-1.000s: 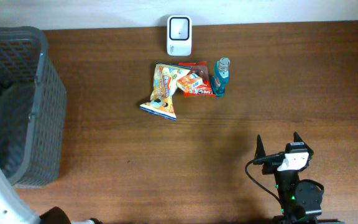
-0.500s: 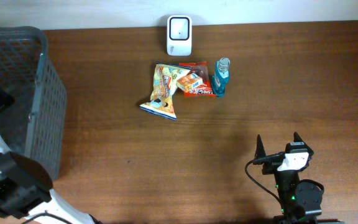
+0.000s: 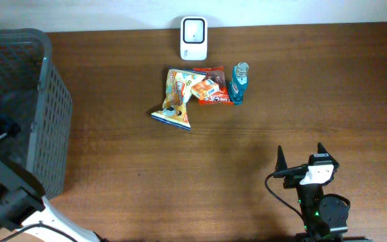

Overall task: Scan the item barcode
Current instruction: 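Reach into the basket with the left gripper and grasp the green Kleenex pack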

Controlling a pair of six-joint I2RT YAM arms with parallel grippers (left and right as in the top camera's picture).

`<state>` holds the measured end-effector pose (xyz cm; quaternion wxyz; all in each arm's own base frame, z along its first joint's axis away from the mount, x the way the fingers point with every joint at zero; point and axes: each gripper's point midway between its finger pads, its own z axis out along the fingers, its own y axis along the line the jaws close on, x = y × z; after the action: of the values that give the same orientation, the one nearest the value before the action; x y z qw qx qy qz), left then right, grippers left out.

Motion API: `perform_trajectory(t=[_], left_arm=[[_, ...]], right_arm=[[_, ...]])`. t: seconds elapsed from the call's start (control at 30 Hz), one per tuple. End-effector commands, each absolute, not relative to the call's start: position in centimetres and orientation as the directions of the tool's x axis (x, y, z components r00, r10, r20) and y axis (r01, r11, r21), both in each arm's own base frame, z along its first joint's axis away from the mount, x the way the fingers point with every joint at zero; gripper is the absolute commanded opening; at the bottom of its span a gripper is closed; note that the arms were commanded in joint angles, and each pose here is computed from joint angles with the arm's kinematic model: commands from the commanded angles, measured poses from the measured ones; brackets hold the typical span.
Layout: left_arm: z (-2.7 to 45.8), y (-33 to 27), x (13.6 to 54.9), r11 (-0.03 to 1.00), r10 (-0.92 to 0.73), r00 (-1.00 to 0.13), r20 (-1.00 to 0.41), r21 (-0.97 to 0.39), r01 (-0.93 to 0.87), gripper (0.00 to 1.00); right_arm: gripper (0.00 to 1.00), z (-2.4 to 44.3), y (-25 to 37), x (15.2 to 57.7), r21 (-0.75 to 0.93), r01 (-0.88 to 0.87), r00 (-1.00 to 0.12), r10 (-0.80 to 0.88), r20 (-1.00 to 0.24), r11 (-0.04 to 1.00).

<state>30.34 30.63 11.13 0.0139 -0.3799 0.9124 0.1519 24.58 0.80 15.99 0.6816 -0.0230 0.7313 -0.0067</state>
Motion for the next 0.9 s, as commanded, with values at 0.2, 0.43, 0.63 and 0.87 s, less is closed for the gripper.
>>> perform_trajectory(t=[0.2,0.43,0.63,0.87], left_arm=[[8.9,31.0,29.0,0.779,-0.544,-0.838,-0.042,0.346,-0.523,0.97],[7.9,31.7,28.8,0.807,-0.481,-0.877,-0.002,0.389,-0.444,0.98],[7.3,34.4,30.1,0.781,-0.432,-0.901,-0.042,0.483,-0.397,0.99],[4.9,32.9,29.3,0.834,-0.414,-0.910,0.004,0.402,-0.378,0.99]], right_arm=[[0.98,15.6,0.6,24.6,-0.048,-0.018,-0.076,-0.049,-0.996,0.999],[0.98,15.6,0.6,24.6,-0.048,-0.018,-0.076,-0.049,-0.996,0.999],[0.98,15.6,0.6,24.6,-0.048,-0.018,-0.076,-0.049,-0.996,0.999],[0.98,15.6,0.6,24.6,-0.048,-0.018,-0.076,-0.049,-0.996,0.999]])
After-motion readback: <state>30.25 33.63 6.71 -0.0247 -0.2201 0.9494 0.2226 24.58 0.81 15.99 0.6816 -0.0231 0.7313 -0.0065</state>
